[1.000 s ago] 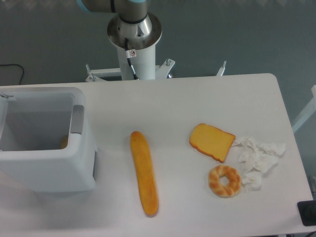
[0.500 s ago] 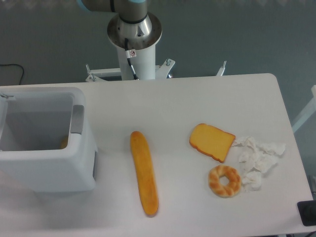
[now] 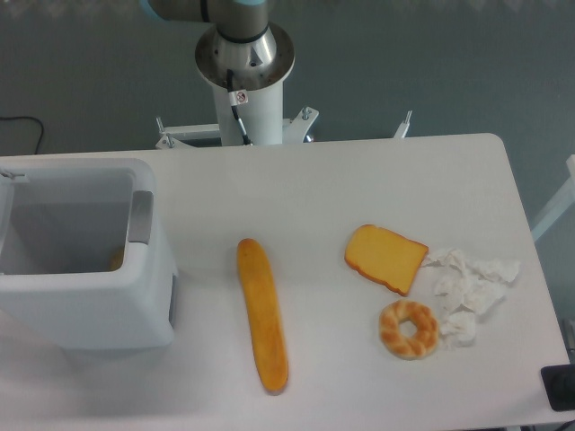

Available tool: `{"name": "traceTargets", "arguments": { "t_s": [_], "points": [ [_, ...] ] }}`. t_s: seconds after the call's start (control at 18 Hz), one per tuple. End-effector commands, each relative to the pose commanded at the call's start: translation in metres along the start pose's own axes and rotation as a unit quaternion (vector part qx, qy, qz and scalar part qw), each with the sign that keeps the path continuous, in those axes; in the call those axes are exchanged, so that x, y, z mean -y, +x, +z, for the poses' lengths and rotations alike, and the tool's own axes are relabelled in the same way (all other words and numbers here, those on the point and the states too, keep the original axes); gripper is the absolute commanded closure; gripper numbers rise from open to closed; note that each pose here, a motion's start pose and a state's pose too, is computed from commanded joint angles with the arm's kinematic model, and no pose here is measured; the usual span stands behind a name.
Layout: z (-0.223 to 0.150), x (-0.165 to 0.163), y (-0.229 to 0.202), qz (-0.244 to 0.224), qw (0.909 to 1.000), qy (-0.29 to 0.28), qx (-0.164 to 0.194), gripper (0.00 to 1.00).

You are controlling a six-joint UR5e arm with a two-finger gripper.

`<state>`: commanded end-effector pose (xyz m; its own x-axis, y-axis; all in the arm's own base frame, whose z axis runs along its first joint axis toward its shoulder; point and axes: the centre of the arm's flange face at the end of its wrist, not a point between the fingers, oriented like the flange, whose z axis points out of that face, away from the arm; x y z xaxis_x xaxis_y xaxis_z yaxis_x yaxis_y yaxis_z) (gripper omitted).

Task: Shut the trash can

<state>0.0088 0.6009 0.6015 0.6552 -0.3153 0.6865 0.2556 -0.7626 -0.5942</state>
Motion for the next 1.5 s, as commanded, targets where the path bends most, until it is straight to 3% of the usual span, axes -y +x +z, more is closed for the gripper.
{"name": "traceTargets", "arguments": {
  "t_s": [0.28,0.56,0.83,1.5],
  "points": [
    [-0.004,-0.005,-0.011,-0.01,0.9999,0.0,0.009,0.0],
    [-0.034,0.001,-0.024,-0.018,0.999,0.022,0.033,0.0],
    [-0.051,-0.001,-0.055,-0.008,0.9939,0.025,0.107,0.0],
    [-0.07,-0.016,-0.081,-0.019,0.9846,0.023,0.172,0.0]
  ]
}}
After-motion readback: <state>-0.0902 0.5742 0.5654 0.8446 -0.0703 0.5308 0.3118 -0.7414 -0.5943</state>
